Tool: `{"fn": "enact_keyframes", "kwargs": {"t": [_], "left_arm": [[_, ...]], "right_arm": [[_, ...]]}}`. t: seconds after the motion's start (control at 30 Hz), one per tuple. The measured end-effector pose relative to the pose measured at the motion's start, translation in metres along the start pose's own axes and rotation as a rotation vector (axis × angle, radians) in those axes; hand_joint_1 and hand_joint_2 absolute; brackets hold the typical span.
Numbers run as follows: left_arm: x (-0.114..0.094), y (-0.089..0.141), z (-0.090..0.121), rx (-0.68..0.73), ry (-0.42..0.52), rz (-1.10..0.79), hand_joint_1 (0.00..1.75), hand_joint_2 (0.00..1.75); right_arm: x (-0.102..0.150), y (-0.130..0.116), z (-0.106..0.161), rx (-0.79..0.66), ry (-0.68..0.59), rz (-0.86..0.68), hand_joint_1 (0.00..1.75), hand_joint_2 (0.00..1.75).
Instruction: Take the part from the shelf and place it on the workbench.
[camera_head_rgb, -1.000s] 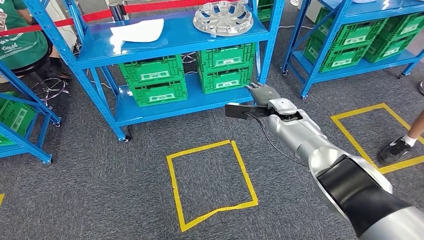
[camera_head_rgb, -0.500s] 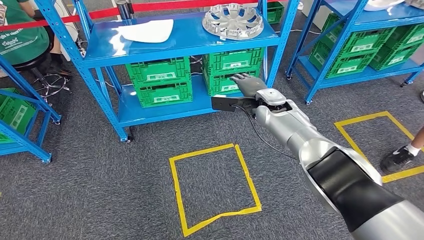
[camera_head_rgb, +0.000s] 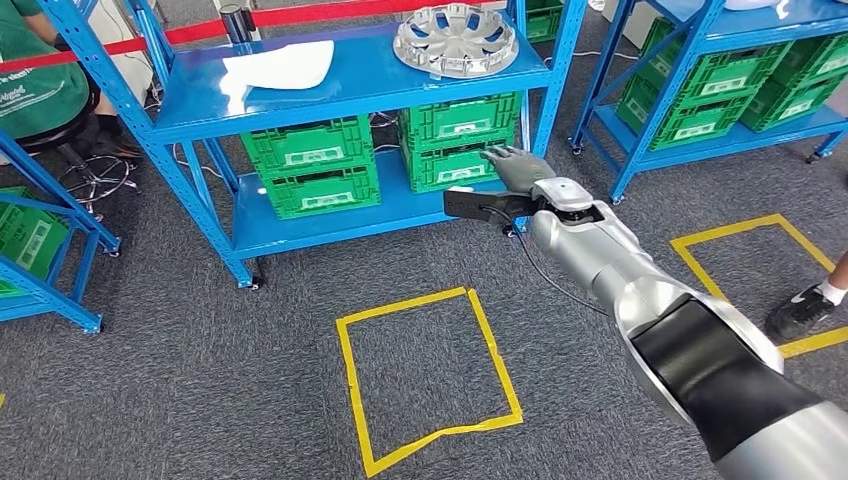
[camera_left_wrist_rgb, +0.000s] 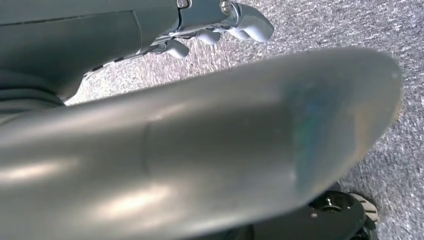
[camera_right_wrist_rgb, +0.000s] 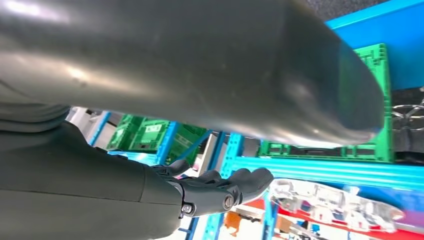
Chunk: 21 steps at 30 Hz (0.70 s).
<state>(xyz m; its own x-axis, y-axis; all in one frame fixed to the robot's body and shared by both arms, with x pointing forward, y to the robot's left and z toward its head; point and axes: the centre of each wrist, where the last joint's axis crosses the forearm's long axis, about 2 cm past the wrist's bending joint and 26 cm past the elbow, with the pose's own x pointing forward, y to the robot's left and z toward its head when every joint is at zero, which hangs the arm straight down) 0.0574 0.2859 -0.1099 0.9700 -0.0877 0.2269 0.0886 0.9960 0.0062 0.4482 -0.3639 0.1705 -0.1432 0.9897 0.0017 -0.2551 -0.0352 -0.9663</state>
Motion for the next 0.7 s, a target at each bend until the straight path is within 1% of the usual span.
{"fn": "enact_keyframes", "kwargs": {"t": [0.13,0.3,0.7], "left_arm": [[-0.002,-0.001,0.000,-0.003,0.004,-0.013,0.00,0.00],[-0.003,-0.002,0.000,-0.003,-0.003,-0.021,0.00,0.00],[-0.004,-0.002,0.000,-0.004,-0.008,-0.015,0.00,0.00]], "right_arm": [[-0.019,0.018,0.011,0.007,0.022,0.002,0.00,0.00],[-0.034,0.028,0.021,0.014,0.041,0.003,0.00,0.00],[-0.032,0.026,0.021,0.015,0.040,0.010,0.00,0.00]]}}
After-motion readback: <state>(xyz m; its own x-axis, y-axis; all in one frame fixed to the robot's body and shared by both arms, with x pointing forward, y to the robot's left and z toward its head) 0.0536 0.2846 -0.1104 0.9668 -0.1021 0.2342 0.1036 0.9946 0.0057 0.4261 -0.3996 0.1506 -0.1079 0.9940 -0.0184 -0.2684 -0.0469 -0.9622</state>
